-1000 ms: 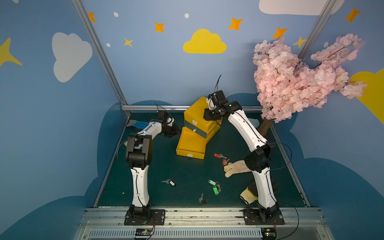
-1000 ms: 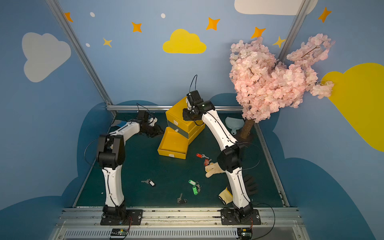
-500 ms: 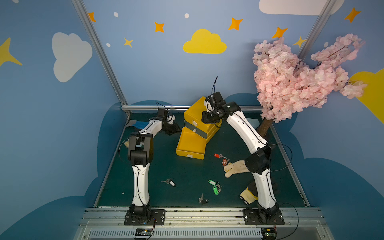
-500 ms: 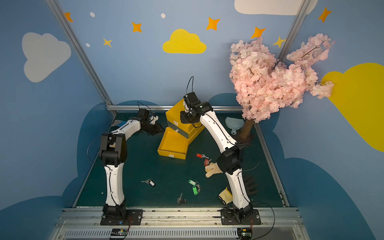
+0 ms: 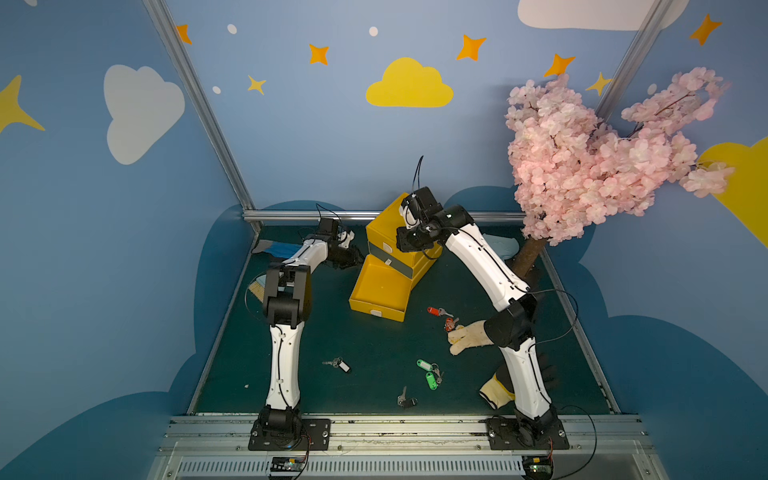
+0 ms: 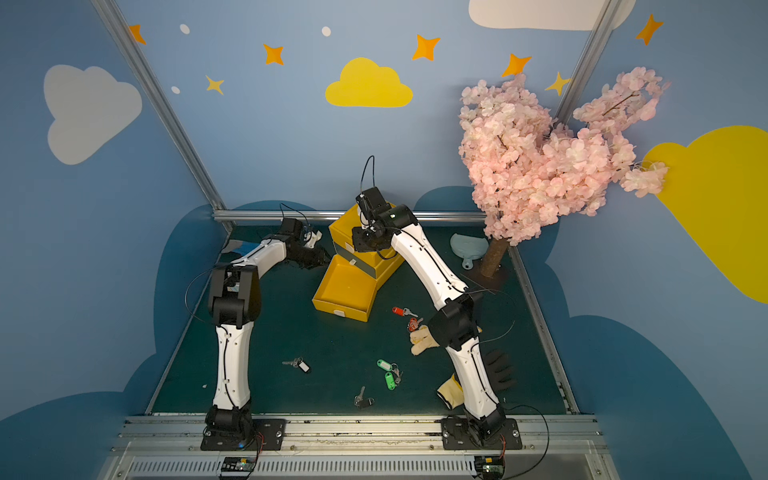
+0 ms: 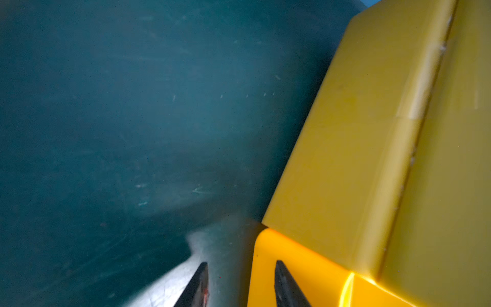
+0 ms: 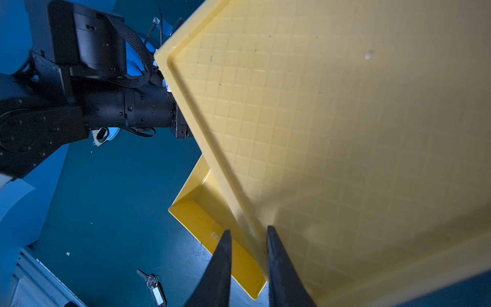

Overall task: Take the keys out of the drawer
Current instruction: Adjust the drawer in the storage box, then close the drawer in the storage box.

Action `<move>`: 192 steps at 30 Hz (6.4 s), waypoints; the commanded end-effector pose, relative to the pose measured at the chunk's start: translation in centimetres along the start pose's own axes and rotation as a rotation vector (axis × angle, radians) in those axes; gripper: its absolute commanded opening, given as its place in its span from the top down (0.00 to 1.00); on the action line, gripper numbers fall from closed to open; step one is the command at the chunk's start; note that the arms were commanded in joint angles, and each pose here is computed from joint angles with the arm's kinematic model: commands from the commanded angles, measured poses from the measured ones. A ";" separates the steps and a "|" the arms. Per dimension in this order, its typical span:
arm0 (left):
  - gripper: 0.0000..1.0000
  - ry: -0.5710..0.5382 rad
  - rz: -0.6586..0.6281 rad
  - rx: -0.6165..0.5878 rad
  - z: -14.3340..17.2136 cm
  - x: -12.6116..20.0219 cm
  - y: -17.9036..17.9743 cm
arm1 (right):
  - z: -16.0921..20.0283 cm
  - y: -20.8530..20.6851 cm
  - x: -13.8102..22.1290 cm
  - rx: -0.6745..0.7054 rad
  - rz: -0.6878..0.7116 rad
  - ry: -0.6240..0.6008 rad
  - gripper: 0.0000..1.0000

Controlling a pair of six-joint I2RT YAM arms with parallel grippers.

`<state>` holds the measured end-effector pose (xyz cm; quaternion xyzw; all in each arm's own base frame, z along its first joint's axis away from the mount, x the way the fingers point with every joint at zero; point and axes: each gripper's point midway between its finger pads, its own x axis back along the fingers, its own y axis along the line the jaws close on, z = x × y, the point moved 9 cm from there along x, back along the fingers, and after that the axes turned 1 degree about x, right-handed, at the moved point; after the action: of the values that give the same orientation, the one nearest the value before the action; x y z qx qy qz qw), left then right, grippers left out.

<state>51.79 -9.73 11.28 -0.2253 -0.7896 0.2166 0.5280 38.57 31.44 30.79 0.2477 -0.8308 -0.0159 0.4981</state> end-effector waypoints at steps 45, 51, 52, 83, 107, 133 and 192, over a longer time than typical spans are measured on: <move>0.54 0.121 -0.095 -0.126 8.2 4.3 -2.9 | 7.1 -7.2 -6.0 -0.127 0.194 0.512 0.71; 0.56 0.128 -0.149 -0.197 8.4 3.3 -2.7 | 7.2 -6.8 -6.0 -0.119 0.193 0.514 0.71; 0.57 0.121 -0.164 -0.204 8.3 3.5 -2.7 | 7.3 -6.8 -6.0 -0.118 0.194 0.514 0.71; 0.64 0.003 -0.117 -0.296 6.2 5.2 -1.8 | 7.1 -6.9 -6.0 -0.111 0.161 0.499 0.72; 0.86 0.061 -0.120 -0.653 6.1 4.4 -2.1 | 7.1 -6.9 -5.8 -0.086 0.133 0.503 0.72; 0.64 -0.133 -0.161 -0.365 2.7 6.3 -2.5 | 7.3 -6.6 -6.7 -0.118 0.114 0.525 0.72; 0.83 -0.375 0.302 0.479 8.5 -0.4 -6.8 | 5.9 -4.9 -3.7 -0.131 -0.006 0.435 0.72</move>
<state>44.43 -17.59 10.30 -0.1753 -0.7560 0.4899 0.3971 39.68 28.84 30.86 0.3026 -0.8066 -0.0555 0.5047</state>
